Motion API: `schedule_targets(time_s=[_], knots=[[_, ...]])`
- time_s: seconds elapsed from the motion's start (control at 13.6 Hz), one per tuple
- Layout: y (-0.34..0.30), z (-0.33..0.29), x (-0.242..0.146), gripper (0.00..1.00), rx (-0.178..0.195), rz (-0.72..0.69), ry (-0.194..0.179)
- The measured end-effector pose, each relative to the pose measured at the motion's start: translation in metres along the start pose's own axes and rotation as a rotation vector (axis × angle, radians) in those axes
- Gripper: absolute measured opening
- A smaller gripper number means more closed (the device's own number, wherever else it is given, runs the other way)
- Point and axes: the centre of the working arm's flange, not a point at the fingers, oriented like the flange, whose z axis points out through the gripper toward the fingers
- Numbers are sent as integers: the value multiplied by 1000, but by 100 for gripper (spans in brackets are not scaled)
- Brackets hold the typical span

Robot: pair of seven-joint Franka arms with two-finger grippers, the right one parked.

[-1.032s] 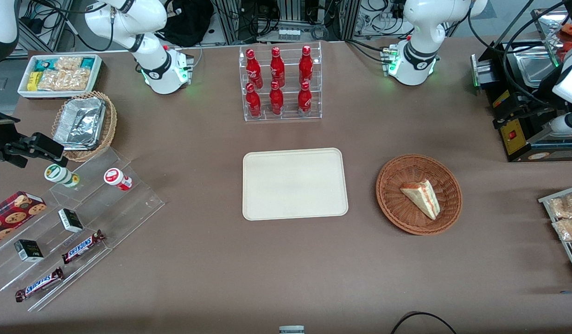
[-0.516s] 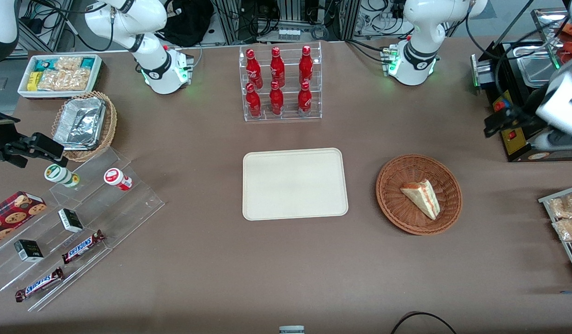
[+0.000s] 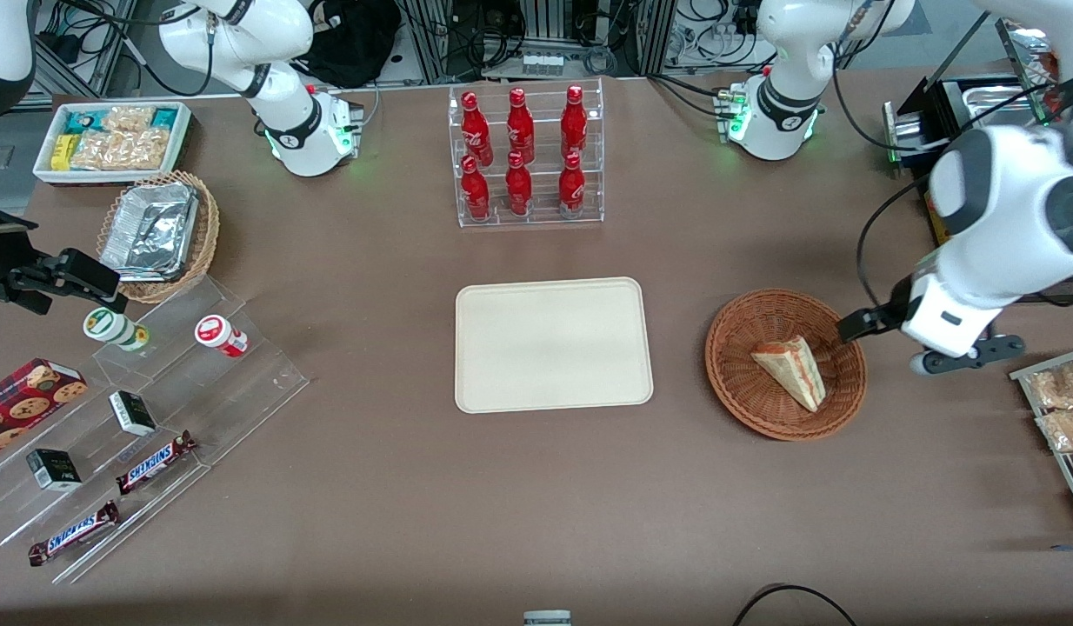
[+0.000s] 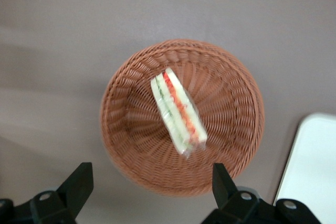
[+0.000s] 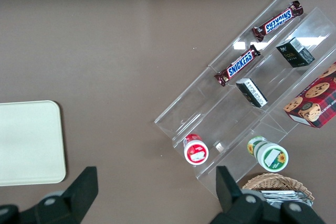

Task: Place sandwich from basket to tray
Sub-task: 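Move the left gripper over the wrapped sandwich in the wicker basket, then lower the left gripper and close it on the sandwich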

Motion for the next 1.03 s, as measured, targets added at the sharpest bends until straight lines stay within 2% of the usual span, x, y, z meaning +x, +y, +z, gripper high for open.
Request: schedule_targets(time_s=[0.15,0.29,0.66,1.03], knots=[[8,39,-15,100,-27,-160,44],[20,77,-36,100,-49,-276,58],[25,120,-50,100,-32,-334,5],[20,150,-44,100,-42,-351,-4]])
